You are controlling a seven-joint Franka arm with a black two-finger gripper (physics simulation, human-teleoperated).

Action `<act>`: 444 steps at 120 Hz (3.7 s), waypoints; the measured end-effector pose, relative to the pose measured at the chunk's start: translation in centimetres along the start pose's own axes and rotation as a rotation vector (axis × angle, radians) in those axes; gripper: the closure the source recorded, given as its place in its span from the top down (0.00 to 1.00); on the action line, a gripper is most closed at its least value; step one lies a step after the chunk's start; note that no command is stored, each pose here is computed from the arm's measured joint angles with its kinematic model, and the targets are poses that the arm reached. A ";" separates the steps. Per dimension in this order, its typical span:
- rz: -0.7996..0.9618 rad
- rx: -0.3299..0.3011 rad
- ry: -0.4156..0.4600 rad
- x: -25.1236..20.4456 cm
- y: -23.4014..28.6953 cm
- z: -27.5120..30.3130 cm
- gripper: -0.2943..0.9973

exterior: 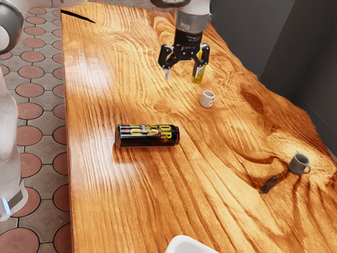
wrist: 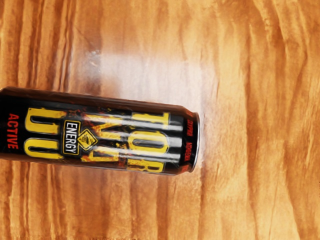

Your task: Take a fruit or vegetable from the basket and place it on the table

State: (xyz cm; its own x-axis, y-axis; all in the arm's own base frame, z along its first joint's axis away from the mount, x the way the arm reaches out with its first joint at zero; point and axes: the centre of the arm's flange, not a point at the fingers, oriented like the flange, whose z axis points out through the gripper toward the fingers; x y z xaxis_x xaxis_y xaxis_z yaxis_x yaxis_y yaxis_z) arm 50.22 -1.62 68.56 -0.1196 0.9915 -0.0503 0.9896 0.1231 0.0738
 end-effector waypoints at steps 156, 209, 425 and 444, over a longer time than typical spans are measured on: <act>0.005 -0.055 -0.394 -42.9 -9.0 7.1 0.77; -0.258 -0.115 -0.220 -36.5 -4.7 9.3 0.77; -0.100 -0.063 -0.358 -49.9 -14.0 20.0 0.77; -0.129 -0.038 -0.342 -49.8 -12.4 23.7 0.77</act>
State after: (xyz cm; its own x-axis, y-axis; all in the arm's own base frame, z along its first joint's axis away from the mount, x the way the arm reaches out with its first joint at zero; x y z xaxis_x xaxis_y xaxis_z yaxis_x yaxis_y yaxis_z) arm 45.83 -53.47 46.55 -0.2031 0.8975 -0.3915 0.9638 0.2538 0.0819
